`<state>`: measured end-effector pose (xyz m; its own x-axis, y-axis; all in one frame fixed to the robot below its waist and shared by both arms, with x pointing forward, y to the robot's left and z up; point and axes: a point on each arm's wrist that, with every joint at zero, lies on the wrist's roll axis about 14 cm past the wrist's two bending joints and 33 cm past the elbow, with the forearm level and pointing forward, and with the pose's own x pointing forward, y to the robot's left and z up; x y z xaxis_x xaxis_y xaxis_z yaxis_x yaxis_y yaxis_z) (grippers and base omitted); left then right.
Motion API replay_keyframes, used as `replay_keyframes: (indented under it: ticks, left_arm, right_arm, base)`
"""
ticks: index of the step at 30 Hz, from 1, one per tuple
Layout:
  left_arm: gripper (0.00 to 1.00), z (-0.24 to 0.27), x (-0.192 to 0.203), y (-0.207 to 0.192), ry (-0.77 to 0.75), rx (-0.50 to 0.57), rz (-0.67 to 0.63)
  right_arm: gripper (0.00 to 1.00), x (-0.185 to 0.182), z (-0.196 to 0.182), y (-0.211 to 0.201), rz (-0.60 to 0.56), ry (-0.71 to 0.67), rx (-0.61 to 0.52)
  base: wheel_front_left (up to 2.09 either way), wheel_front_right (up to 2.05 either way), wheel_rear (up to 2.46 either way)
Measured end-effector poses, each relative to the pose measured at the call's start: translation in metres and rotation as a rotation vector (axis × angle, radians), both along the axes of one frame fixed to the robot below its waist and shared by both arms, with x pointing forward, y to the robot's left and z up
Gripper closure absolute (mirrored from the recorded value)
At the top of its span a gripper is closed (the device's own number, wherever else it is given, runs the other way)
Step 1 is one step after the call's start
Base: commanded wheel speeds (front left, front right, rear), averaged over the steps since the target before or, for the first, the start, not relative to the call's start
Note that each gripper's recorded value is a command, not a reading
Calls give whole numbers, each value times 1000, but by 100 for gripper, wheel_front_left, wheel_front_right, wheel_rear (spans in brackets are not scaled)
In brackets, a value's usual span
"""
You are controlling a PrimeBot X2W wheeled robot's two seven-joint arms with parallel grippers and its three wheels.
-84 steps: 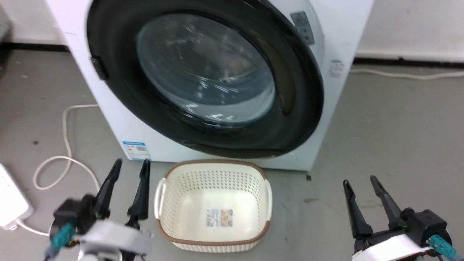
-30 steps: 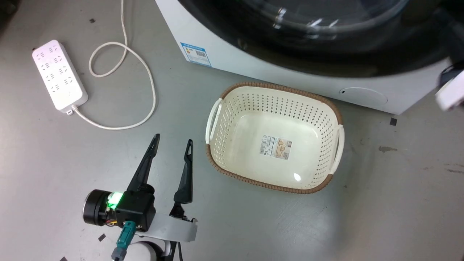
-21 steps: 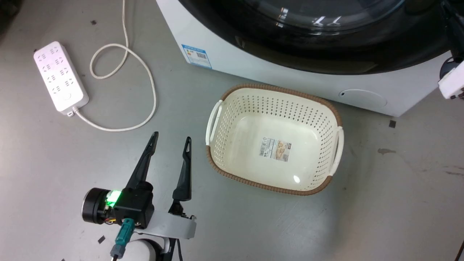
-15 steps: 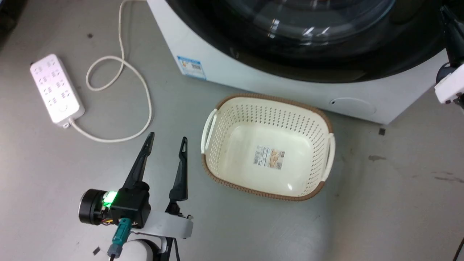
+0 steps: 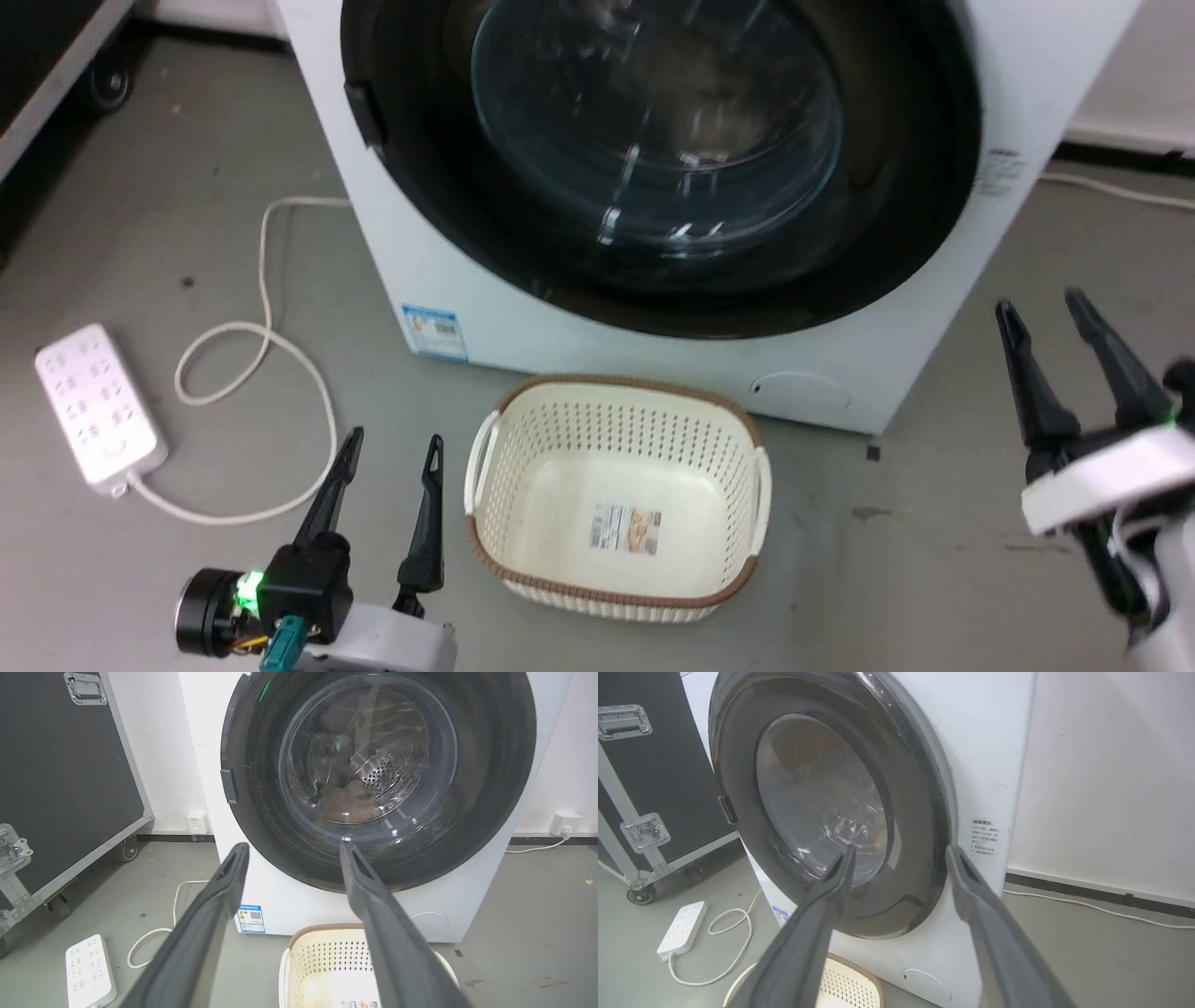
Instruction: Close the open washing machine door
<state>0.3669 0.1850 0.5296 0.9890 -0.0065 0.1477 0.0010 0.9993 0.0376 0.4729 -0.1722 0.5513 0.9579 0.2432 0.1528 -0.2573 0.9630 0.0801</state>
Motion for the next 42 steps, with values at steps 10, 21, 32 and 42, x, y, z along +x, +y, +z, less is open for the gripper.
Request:
replay_keyframes:
  ticks: [10, 21, 32, 42]
  left_arm:
    - [0, -8, -18, -13, 22, -9, -52]
    - [0, -10, -19, -23, 29, -13, -93]
    - [100, -14, -19, -26, 49, -17, -103]
    - [100, -15, -18, -24, 62, -13, -98]
  right_arm:
    - [0, -82, -20, 5, -103, -4, -37]
    - [0, -115, -34, -2, -167, 32, -39]
    - [100, -115, -35, -1, -165, 38, -29]
    - [100, -115, -36, 0, -161, 53, -35]
  base:
    - [0, 0, 0]
    - [0, 0, 0]
    - [0, 0, 0]
    - [0, 0, 0]
